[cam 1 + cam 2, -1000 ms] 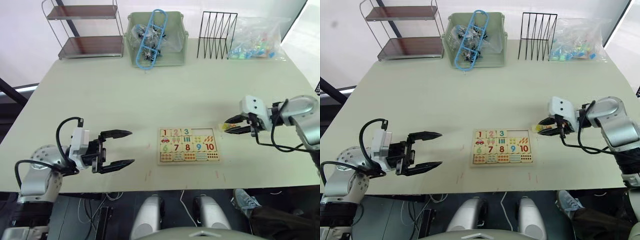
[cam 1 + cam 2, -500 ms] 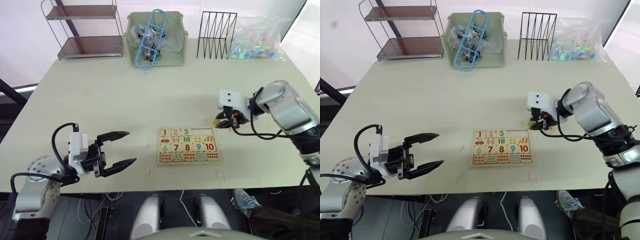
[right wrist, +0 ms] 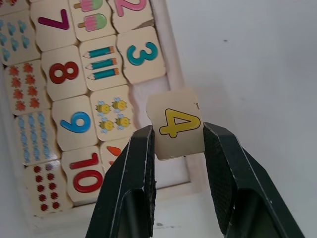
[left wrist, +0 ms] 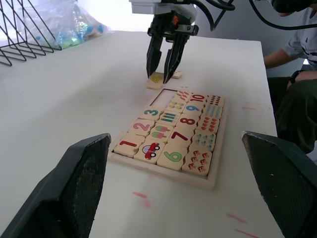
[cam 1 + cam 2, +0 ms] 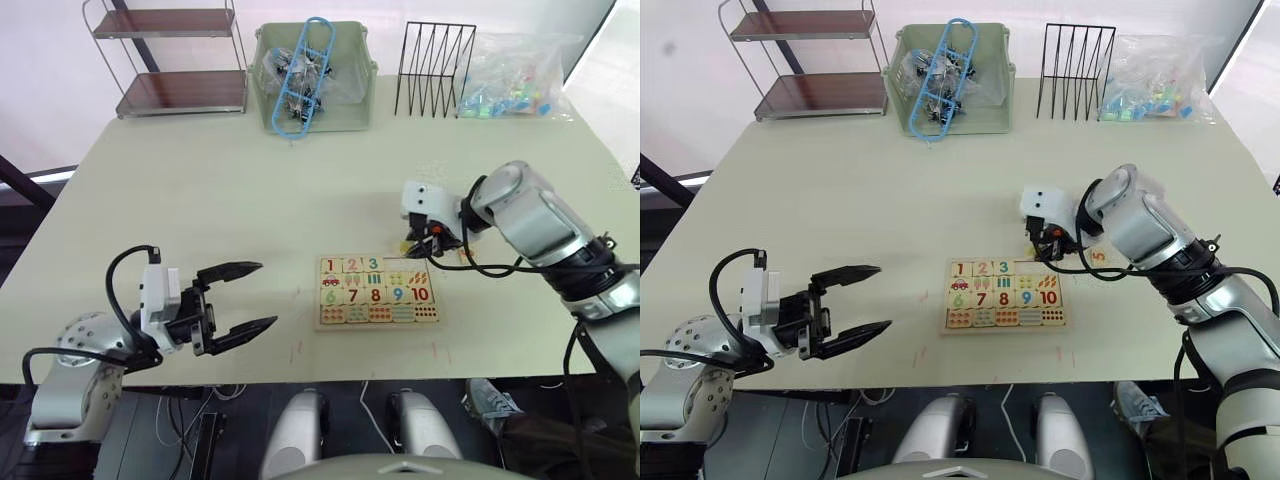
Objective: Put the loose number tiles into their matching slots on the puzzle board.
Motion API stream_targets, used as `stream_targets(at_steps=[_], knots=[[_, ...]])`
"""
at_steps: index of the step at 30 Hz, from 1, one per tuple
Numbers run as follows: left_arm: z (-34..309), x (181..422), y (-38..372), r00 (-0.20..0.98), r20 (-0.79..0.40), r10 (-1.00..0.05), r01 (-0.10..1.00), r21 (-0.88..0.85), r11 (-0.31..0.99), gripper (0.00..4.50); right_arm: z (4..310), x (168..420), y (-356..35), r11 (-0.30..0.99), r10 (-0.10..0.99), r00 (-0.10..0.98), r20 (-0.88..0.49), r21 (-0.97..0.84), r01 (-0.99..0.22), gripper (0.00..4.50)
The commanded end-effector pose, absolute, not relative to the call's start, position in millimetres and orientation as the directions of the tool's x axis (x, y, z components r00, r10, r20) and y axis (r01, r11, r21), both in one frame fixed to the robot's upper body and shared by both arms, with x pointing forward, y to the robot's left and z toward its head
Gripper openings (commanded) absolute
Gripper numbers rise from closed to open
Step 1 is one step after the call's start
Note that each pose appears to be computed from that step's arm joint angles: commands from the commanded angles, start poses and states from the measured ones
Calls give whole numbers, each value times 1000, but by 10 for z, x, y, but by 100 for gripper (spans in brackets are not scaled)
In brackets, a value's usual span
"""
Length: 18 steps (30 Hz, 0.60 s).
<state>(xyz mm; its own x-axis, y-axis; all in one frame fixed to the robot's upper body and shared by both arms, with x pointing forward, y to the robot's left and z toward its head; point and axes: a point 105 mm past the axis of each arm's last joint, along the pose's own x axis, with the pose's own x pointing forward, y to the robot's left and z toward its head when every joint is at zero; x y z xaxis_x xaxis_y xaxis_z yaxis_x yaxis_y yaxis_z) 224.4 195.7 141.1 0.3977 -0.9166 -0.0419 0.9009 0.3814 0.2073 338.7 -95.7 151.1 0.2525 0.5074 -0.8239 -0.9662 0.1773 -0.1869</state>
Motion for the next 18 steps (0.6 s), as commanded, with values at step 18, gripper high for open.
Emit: stream_targets(at_steps=[18], knots=[[1511, 2264, 1942, 377, -49, -925, 904, 238, 355, 450, 1393, 3328, -840, 156, 496, 252, -831, -201, -967, 88]])
